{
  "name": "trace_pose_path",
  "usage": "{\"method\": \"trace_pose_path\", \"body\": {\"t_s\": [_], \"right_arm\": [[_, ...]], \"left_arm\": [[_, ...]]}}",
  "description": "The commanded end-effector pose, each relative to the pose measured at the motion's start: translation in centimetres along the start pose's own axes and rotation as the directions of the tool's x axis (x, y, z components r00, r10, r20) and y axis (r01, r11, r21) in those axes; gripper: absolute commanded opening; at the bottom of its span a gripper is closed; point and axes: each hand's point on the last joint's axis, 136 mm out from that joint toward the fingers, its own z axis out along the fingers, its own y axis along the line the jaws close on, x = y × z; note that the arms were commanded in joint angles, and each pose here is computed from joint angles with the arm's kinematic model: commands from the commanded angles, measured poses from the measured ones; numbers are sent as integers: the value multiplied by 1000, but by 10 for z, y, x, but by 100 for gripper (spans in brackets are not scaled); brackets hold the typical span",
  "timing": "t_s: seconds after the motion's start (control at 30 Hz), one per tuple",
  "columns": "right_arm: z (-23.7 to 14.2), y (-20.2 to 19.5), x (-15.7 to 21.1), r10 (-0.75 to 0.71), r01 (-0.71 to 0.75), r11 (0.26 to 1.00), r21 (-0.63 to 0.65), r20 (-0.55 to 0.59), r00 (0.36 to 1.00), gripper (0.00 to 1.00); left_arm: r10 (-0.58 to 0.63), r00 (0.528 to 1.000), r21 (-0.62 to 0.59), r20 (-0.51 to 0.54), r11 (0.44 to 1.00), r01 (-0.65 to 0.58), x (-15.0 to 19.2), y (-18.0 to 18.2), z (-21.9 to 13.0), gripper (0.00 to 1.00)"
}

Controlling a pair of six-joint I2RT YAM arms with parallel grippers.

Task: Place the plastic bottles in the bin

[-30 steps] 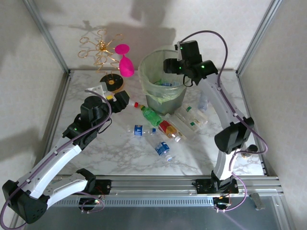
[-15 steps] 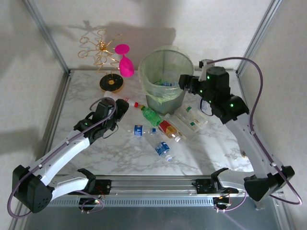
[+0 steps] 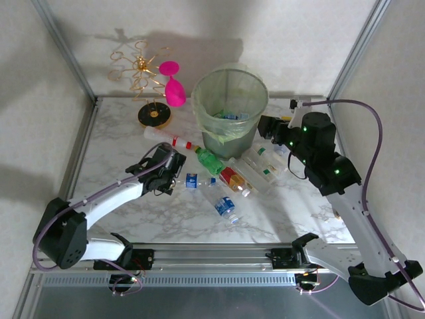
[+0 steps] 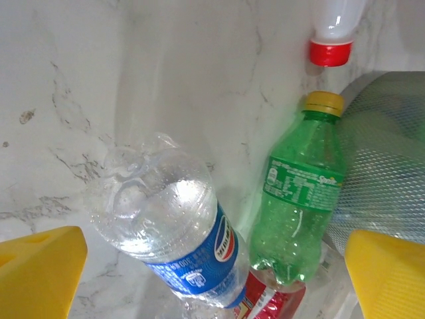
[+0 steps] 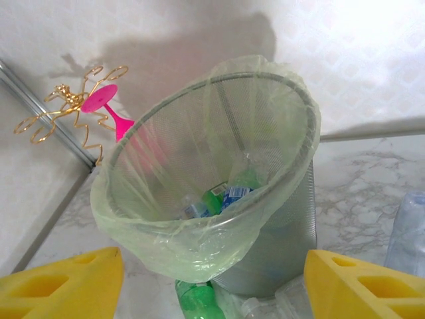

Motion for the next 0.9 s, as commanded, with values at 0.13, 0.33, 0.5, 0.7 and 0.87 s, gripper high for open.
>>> {"method": "trace_pose_path", "body": {"t_s": [0.13,0.33,0.5,0.7,0.87], "right_arm": [[-6,-2,-2,-5,5,1000,14,22,1000,72],[-9,-2,-2,-16,15,1000,11,22,1000,72],[-14,-2,-3,-26,26,1000,9,29,999,73],[-17,0,-1,-27,28,1000,-5,22,999,73],[-23,5,-6,-23,24,999,-29,33,999,72]], "left_arm": [[-69,997,-60,-27,996,67,17,18,24,96],[-65,996,-111,-57,992,59,29,28,45,88],[-54,998,-127,-41,991,48,30,37,56,76],[-52,999,-125,-8,991,51,26,35,62,66],[-61,998,-117,1,991,60,23,28,66,57]]}}
